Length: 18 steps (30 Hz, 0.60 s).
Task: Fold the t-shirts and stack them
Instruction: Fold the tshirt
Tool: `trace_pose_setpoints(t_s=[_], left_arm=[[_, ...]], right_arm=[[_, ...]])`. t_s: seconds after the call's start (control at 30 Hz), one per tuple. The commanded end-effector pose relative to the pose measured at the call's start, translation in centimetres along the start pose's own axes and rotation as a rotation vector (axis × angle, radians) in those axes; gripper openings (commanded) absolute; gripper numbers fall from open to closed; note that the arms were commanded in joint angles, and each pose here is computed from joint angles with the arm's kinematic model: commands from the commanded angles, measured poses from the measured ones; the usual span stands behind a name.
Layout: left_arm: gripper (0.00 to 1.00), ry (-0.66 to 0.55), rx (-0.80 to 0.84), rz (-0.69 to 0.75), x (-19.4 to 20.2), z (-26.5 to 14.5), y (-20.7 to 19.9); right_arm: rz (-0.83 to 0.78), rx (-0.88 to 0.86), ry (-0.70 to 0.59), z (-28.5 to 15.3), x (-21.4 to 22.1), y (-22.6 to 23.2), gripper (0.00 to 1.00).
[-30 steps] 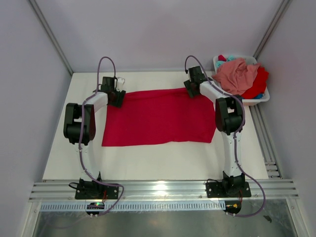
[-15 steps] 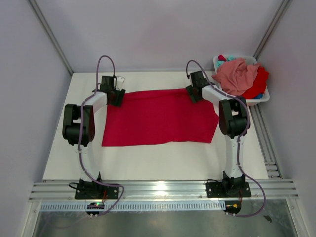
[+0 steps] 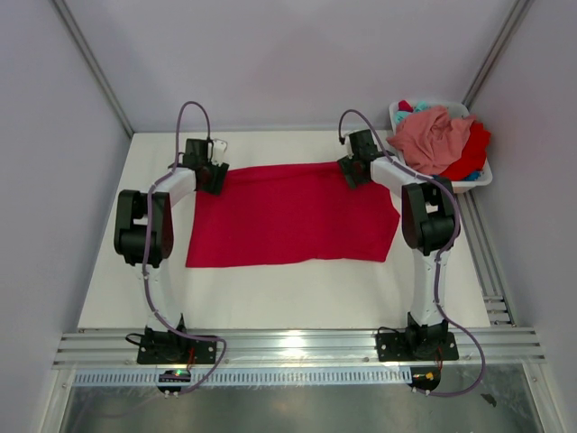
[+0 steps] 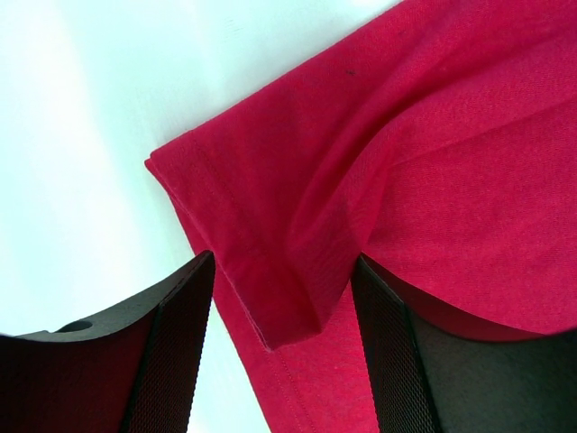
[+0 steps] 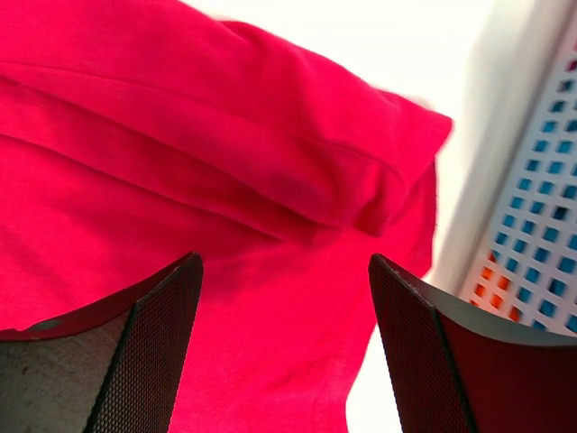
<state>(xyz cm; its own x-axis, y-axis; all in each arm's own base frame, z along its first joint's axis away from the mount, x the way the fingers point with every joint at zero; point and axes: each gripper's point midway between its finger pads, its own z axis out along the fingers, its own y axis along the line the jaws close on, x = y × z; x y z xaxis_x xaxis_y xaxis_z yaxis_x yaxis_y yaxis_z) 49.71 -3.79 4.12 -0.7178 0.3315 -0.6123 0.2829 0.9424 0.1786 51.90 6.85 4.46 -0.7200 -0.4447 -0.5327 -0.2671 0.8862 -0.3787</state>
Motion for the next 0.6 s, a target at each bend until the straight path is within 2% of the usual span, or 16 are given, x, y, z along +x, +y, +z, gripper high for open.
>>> trace_pose_setpoints(t_s=[0.0,0.17,0.23,0.33,0.4,0.5,0.57], left_arm=[[0.63,-0.083,-0.005,-0.009,-2.5,-1.8,0.3],[0.63,-0.091,-0.006,-0.017,-2.8,-2.6,0.4],[0.63,-0.096,0.041,-0.018,-3.0,-3.2,-0.4],[0.69,-0.116,0.094,-0.005,-3.3,-5.2,-1.3],[0.72,-0.171,0.105,0.011,-3.5,-6.7,-1.6],[0.68,-0.198,0.131,0.009,-3.7,-7.0,-2.1],[0.66,-0.182,0.14,-0.004,-4.3,-7.1,-2.1]], right_arm=[[-0.002,-0.058,-0.08,-0.2,-2.9,0.7,0.78],[-0.016,-0.102,-0.072,0.0,-2.7,1.5,0.75],[-0.051,-0.188,-0.056,-0.8,-1.6,2.9,0.75],[-0.1,-0.227,-0.072,-3.4,-0.4,3.0,0.75],[-0.112,-0.212,-0.111,-4.9,0.0,2.5,0.76],[-0.119,-0.213,-0.136,-5.3,0.1,2.6,0.76],[-0.111,-0.23,-0.102,-4.8,0.6,3.0,0.76]])
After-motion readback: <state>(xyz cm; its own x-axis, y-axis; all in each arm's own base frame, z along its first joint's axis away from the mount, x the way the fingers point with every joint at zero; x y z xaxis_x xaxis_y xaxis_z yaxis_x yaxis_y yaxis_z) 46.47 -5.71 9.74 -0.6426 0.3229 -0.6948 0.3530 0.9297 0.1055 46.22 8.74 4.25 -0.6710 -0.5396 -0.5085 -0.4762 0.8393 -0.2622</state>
